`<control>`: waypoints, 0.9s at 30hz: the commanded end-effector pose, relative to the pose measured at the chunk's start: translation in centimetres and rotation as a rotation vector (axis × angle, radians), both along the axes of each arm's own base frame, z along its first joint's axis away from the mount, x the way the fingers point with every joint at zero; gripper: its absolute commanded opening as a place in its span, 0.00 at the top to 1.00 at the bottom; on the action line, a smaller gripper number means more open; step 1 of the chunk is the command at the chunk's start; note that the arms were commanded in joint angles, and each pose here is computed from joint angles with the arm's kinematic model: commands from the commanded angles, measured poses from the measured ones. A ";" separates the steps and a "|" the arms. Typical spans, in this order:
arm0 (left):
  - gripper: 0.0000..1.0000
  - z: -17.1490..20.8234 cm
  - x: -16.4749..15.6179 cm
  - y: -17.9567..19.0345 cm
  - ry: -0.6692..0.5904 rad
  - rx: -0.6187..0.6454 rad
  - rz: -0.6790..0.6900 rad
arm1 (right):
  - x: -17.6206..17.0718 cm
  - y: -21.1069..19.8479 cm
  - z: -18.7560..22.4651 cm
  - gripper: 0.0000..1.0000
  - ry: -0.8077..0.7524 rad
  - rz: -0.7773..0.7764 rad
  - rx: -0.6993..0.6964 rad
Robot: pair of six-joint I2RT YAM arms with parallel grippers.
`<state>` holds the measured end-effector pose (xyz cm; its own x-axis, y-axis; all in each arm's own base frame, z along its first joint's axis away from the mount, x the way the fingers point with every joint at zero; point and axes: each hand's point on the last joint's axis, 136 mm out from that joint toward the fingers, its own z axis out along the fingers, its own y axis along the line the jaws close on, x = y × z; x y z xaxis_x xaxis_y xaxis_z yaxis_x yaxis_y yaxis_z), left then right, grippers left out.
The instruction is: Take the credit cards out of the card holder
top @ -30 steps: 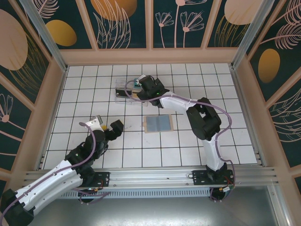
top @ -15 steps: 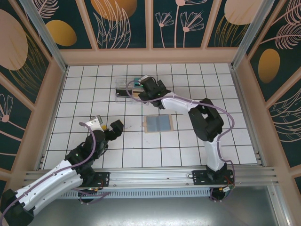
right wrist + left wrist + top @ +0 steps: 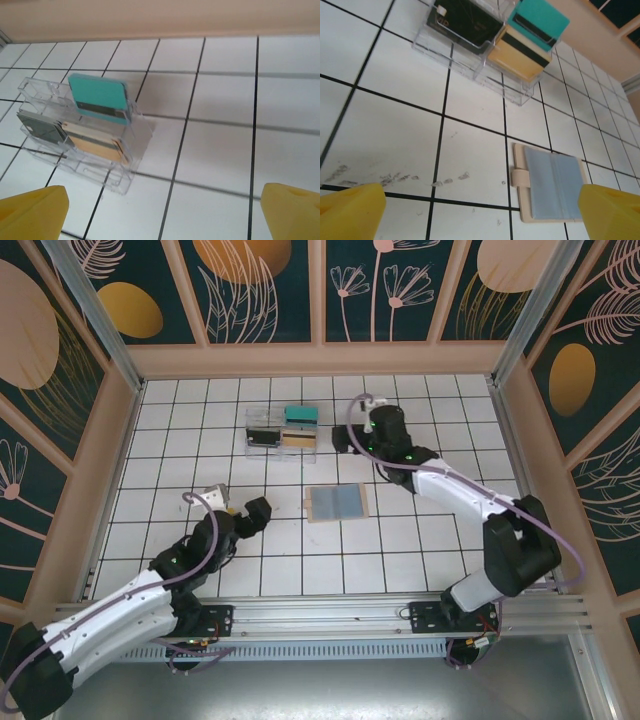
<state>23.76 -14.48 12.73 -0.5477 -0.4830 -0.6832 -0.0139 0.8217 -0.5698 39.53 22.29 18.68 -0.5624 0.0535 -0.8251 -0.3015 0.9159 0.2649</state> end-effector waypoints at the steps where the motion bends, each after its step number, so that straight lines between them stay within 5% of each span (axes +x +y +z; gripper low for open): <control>1: 0.01 1.5 0.7 -2.6 -0.006 -0.065 -0.072 | -2.8 0.1 -1.2 0.01 0.110 0.050 0.192; 6: 0.09 0.1 1.5 -6.0 0.069 -0.077 -0.171 | -5.7 -2.3 -4.6 0.23 0.182 -0.012 0.165; 13: 0.45 -2.1 2.7 -10.8 0.170 -0.116 -0.287 | -9.5 -2.9 -9.6 0.66 0.321 0.003 0.176; 16: 0.60 -3.1 3.0 -12.2 0.205 -0.125 -0.316 | -10.4 -2.8 -10.8 0.70 0.346 0.007 0.189; 27: 0.73 -6.1 3.1 -15.6 0.293 -0.110 -0.395 | -11.2 -3.1 -14.4 0.73 0.419 -0.025 0.137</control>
<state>26.46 -28.15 5.64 -0.8599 -0.2752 -0.4300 0.0738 0.7664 -0.6381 28.56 19.08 5.19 -0.8386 0.1533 -0.5227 -0.1371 0.8692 0.4750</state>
